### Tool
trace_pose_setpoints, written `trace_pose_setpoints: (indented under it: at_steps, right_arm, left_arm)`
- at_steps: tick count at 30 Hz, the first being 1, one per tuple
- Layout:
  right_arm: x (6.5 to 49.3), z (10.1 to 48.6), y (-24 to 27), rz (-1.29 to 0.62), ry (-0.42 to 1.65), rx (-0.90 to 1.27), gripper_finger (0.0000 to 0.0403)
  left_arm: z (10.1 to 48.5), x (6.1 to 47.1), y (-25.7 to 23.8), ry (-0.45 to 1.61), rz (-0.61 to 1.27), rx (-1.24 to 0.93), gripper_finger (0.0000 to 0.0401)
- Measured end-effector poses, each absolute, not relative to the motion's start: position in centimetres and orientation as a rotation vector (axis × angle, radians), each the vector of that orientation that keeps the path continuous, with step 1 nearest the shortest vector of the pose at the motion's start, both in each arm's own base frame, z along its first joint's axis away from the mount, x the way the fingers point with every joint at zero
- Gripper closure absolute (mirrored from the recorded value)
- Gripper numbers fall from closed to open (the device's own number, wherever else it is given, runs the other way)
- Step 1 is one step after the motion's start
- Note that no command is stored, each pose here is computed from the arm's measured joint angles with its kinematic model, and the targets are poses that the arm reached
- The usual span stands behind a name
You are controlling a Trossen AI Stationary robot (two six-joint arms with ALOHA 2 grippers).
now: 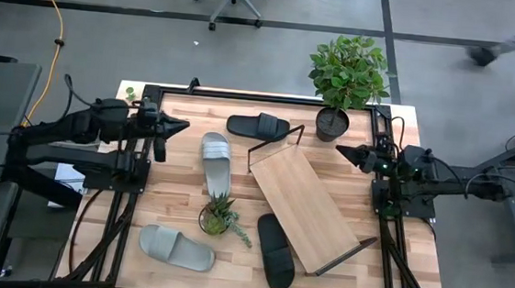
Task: Pick and place slides into the shelf
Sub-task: Put the top gray slide on the shelf
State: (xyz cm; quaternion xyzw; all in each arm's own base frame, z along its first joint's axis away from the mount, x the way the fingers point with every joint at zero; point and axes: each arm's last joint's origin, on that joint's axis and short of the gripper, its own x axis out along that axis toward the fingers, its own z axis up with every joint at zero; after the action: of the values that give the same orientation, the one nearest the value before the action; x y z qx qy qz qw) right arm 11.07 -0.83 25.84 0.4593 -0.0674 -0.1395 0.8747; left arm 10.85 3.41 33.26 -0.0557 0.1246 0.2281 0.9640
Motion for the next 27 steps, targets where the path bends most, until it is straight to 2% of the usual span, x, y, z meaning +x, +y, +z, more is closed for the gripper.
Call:
trace_pose_setpoints:
  at_steps: [7,11,20,27]
  right_arm:
    - [11.3,25.7,-0.8,-0.299,-0.128,0.972,0.0403]
    - [11.3,25.7,-0.8,-0.299,-0.128,0.974,0.0403]
    - [11.3,25.7,-0.8,-0.301,-0.123,0.950,0.0403]
    - [11.3,25.6,-0.8,-0.307,-0.110,0.945,0.0403]
  left_arm:
    - [35.3,13.7,5.3,0.421,0.539,0.089,0.0400]
    - [35.8,13.9,7.5,0.490,0.587,0.048,0.0400]
    - [34.2,13.3,13.4,0.549,0.500,-0.065,0.0400]
    - [31.7,13.2,17.3,0.590,0.360,-0.185,0.0400]
